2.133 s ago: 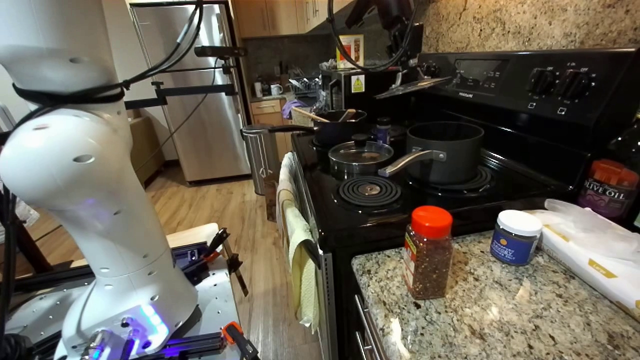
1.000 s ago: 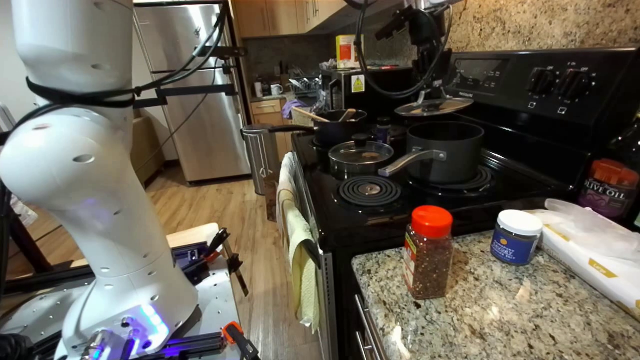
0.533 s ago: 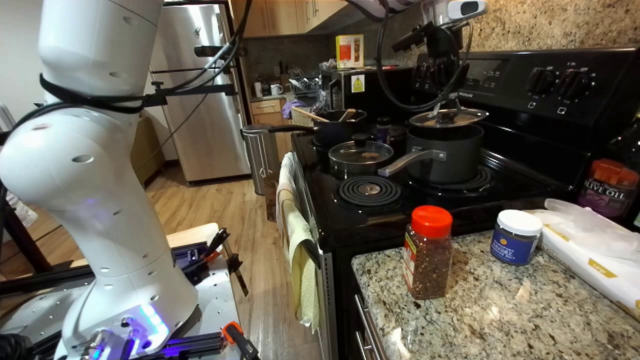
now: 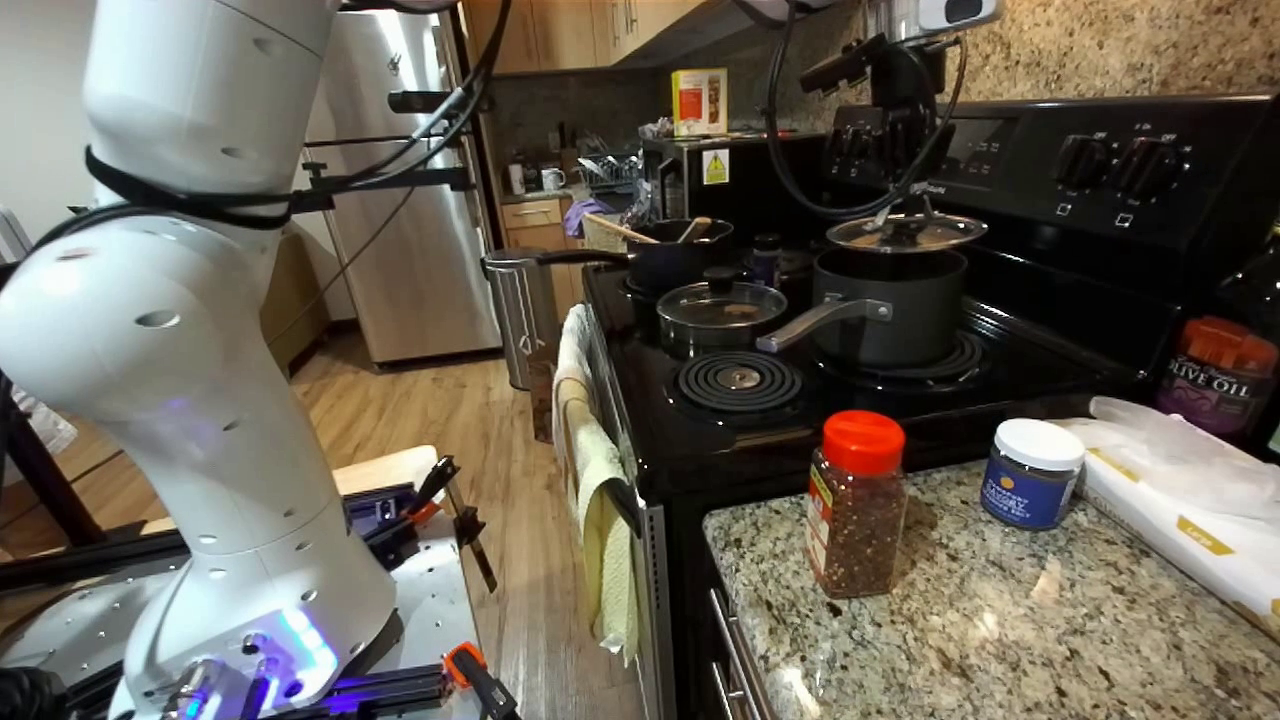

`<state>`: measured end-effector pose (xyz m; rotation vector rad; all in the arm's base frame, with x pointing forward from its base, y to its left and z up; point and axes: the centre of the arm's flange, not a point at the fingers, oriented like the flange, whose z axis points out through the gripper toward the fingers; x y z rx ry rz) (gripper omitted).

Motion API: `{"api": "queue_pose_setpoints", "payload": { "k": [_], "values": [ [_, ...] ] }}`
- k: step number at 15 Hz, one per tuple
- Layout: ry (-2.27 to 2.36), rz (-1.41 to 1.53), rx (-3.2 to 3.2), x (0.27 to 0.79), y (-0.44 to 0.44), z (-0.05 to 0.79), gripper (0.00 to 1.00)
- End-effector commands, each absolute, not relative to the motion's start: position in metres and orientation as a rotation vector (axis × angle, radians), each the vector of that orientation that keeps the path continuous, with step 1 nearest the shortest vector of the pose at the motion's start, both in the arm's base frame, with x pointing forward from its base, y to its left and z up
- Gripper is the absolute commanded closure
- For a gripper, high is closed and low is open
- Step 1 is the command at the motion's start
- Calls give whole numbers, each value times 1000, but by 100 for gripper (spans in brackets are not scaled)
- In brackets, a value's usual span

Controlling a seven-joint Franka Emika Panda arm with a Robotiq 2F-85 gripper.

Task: Put the right lid on the right black pot

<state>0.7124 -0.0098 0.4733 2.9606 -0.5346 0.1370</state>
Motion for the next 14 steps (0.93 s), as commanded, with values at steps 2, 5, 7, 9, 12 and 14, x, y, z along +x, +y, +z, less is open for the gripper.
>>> {"api": "queue_pose_setpoints", "payload": {
  "k": [2, 5, 7, 9, 12, 14],
  "values": [
    [-529, 62, 2984, 707, -18, 481, 94],
    [-516, 31, 2989, 705, -15, 476, 94],
    [-510, 24, 2997, 703, -13, 474, 94],
    [-504, 17, 3008, 702, -11, 471, 94],
    [-504, 2, 3018, 700, -9, 465, 93],
    [-511, 9, 3011, 700, -10, 462, 94]
  ]
}}
